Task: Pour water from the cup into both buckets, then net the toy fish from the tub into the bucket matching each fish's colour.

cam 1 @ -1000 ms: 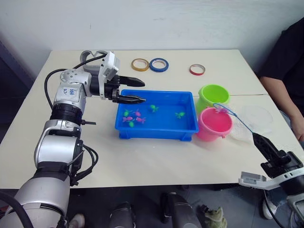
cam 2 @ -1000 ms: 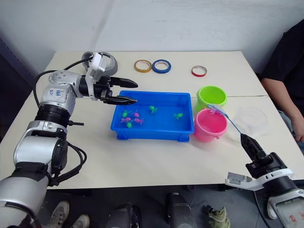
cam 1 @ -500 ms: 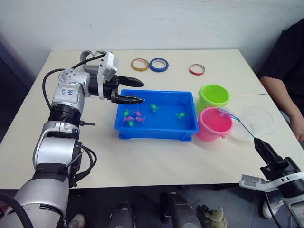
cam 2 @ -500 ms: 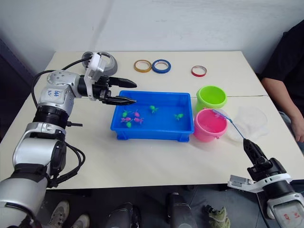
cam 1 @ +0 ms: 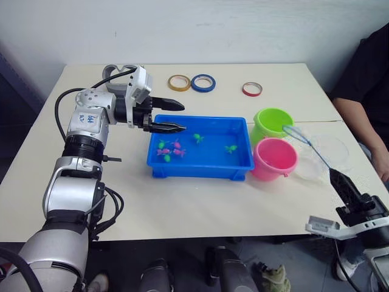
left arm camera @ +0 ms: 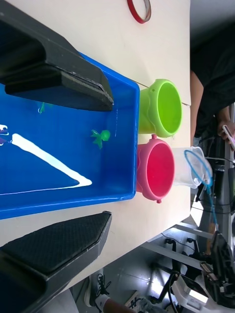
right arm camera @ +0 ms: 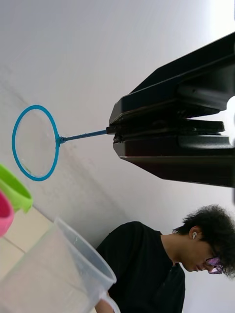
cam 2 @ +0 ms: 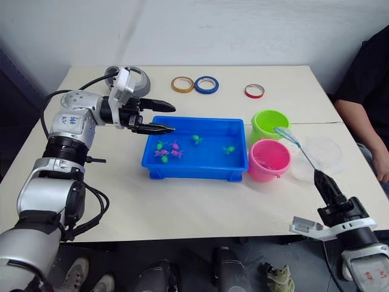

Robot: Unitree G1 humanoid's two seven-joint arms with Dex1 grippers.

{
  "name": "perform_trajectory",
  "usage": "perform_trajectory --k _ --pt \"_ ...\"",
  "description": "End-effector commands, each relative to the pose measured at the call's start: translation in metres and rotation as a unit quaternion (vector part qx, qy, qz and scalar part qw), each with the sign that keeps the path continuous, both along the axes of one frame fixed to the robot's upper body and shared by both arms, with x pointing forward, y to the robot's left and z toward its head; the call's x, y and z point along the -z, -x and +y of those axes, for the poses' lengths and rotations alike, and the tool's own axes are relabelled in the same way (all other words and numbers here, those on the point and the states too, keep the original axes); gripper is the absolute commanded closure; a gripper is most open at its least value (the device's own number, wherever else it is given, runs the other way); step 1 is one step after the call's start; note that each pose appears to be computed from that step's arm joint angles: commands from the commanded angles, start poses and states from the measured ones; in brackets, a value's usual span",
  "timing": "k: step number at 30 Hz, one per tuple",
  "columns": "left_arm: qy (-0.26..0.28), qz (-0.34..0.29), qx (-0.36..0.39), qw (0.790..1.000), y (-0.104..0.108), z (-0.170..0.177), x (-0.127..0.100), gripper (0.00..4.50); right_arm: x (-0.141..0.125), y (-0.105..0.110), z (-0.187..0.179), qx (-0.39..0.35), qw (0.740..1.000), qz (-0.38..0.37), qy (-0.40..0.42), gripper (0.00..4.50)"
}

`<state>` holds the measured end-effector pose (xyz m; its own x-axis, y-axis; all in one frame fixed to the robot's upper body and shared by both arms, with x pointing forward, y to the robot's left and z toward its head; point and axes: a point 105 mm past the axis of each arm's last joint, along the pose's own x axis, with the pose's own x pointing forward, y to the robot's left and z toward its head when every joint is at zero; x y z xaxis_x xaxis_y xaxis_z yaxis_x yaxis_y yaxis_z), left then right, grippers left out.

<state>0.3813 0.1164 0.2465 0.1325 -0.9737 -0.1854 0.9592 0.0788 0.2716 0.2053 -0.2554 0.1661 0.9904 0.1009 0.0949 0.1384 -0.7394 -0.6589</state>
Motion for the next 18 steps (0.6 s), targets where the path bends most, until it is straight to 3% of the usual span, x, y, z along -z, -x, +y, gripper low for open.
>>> perform_trajectory --k 1,7,10,18 --pt "0.010 -0.025 -0.024 0.999 -0.003 0.011 -0.011 0.90 -0.045 -0.007 0.021 -0.037 0.991 -0.046 -0.122 4.50" --pt "-0.023 -0.037 -0.089 0.995 -0.009 0.045 -0.013 0.90 -0.075 -0.035 0.052 -0.093 0.947 -0.021 -0.306 4.50" --pt "-0.034 -0.035 -0.127 0.991 -0.010 0.065 -0.013 0.90 -0.070 -0.055 0.059 -0.090 0.903 0.050 -0.418 4.50" --pt "-0.072 -0.013 -0.183 0.980 0.000 0.110 -0.004 0.90 -0.063 -0.090 0.082 -0.095 0.773 0.203 -0.593 4.50"
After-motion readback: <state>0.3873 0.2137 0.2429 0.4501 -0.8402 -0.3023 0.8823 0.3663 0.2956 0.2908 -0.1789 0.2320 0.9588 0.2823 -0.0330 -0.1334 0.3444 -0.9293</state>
